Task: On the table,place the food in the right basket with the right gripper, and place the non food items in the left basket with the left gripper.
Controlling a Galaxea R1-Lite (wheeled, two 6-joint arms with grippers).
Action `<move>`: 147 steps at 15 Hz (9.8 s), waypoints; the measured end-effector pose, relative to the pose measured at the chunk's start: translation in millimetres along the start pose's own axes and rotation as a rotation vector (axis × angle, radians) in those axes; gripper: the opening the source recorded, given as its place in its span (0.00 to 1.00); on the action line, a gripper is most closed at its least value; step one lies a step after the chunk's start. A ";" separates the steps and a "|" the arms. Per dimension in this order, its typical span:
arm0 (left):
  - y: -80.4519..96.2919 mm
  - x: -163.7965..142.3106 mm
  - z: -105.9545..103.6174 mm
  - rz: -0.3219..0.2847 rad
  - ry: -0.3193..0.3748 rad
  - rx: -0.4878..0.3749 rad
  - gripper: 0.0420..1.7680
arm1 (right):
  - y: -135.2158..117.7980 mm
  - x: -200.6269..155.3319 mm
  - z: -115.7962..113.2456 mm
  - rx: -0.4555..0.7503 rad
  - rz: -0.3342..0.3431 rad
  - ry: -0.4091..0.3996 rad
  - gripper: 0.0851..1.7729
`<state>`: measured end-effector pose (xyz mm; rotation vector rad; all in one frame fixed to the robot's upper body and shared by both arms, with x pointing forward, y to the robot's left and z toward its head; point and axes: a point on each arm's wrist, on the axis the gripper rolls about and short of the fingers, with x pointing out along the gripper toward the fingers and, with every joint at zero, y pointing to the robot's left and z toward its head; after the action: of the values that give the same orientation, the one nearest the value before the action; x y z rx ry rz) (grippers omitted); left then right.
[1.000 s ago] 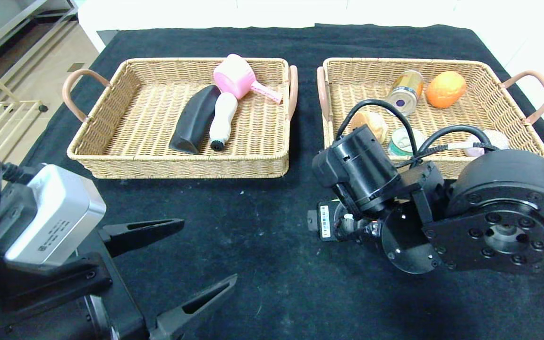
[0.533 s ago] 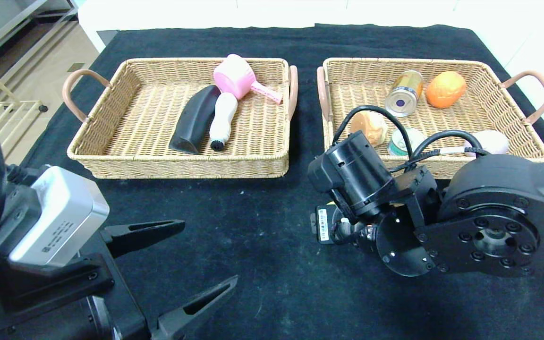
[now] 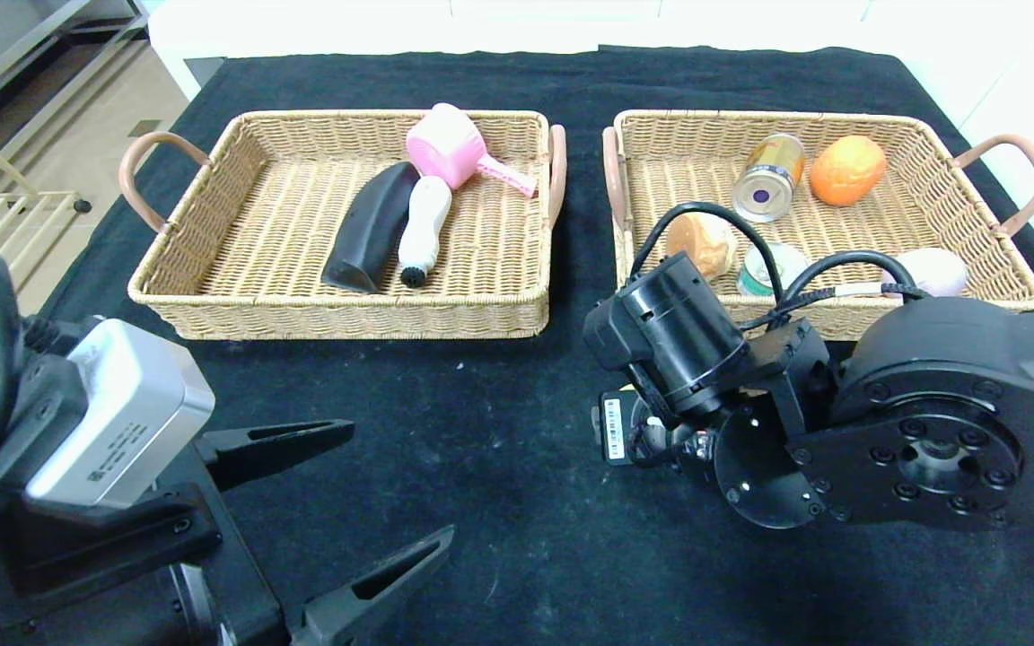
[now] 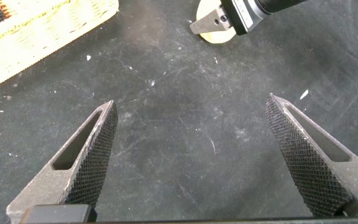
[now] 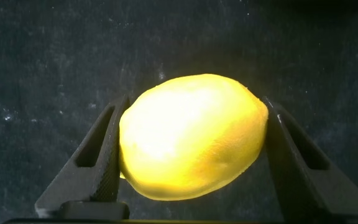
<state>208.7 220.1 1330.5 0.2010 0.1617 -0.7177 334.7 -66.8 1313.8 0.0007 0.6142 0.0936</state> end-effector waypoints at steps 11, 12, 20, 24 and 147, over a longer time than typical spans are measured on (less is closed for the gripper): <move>-0.1 -1.3 0.4 -0.018 -0.009 -0.001 0.97 | -11.3 -27.3 16.6 -0.007 0.026 -0.053 0.76; -0.3 -0.9 -0.5 -0.019 -0.006 -0.001 0.97 | -14.8 -31.9 20.1 -0.019 0.028 -0.065 0.76; -0.2 -0.6 -1.1 -0.012 -0.003 0.002 0.97 | -53.2 -54.0 49.1 -0.114 -0.016 -0.151 0.75; -0.2 -0.6 -1.1 -0.011 -0.002 0.010 0.97 | -79.7 -50.0 63.5 -0.133 -0.063 -0.168 0.75; -29.7 -145.7 -180.4 0.718 -0.115 -0.202 0.97 | -249.1 -164.5 -267.2 0.012 -0.091 -0.620 0.96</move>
<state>66.7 333.5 1183.4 0.0149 0.0428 0.0037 69.0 -336.6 1182.9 0.0134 -0.0051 -0.0015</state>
